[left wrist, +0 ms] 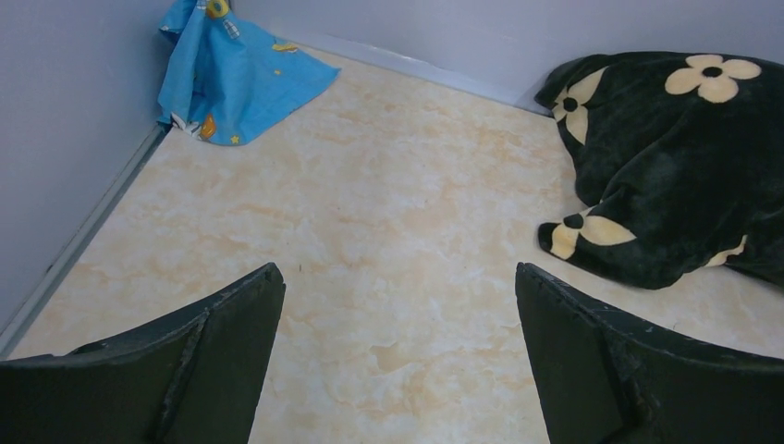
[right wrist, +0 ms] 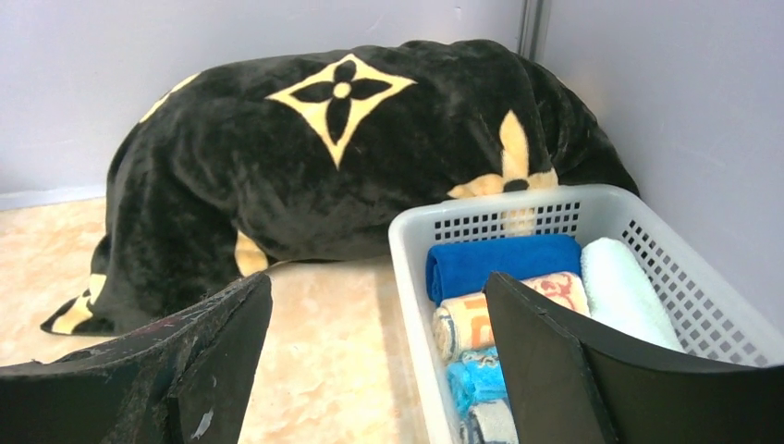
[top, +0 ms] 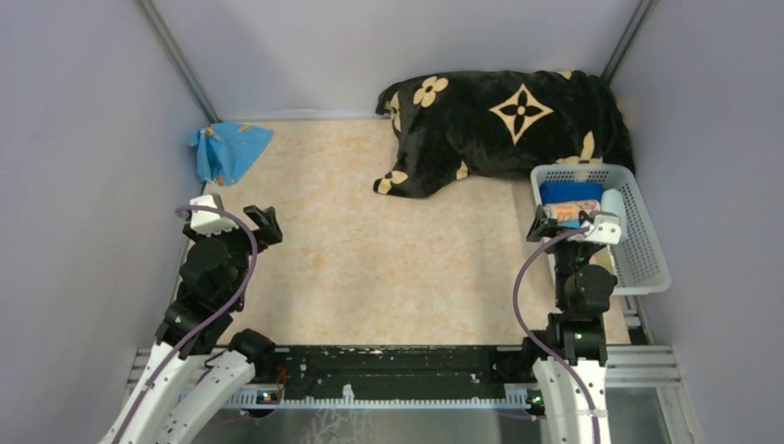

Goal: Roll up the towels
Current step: Reset both arms

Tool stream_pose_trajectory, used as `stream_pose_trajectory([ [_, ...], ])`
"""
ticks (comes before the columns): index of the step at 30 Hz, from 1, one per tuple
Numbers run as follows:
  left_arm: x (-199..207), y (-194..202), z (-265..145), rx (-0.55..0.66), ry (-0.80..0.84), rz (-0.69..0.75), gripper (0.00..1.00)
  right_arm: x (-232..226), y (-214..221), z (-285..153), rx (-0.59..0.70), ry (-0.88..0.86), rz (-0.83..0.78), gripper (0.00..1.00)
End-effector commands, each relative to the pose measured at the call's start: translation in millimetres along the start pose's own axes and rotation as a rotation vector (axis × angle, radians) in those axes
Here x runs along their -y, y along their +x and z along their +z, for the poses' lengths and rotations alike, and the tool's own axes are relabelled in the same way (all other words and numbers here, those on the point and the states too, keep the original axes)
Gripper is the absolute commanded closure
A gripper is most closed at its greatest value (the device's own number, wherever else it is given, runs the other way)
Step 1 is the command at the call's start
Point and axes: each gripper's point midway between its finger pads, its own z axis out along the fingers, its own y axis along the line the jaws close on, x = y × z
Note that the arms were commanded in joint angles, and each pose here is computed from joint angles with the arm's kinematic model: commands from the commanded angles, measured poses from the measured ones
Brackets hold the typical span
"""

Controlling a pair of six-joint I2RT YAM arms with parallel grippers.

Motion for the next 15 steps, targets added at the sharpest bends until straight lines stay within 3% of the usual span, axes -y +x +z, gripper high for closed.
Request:
stream_pose_trajectory([
  [1, -1.9, -6.4, 1.5, 0.041, -0.008, 0.004, 0.0, -2.8, -38.6, -1.8, 0.155, 0.001, 0.061, 0.14],
  [15, 3.6, 1.2, 7.9, 0.011, 0.015, 0.027, 0.0, -9.1, -36.6, 1.4, 0.151, -0.03, 0.074, 0.12],
])
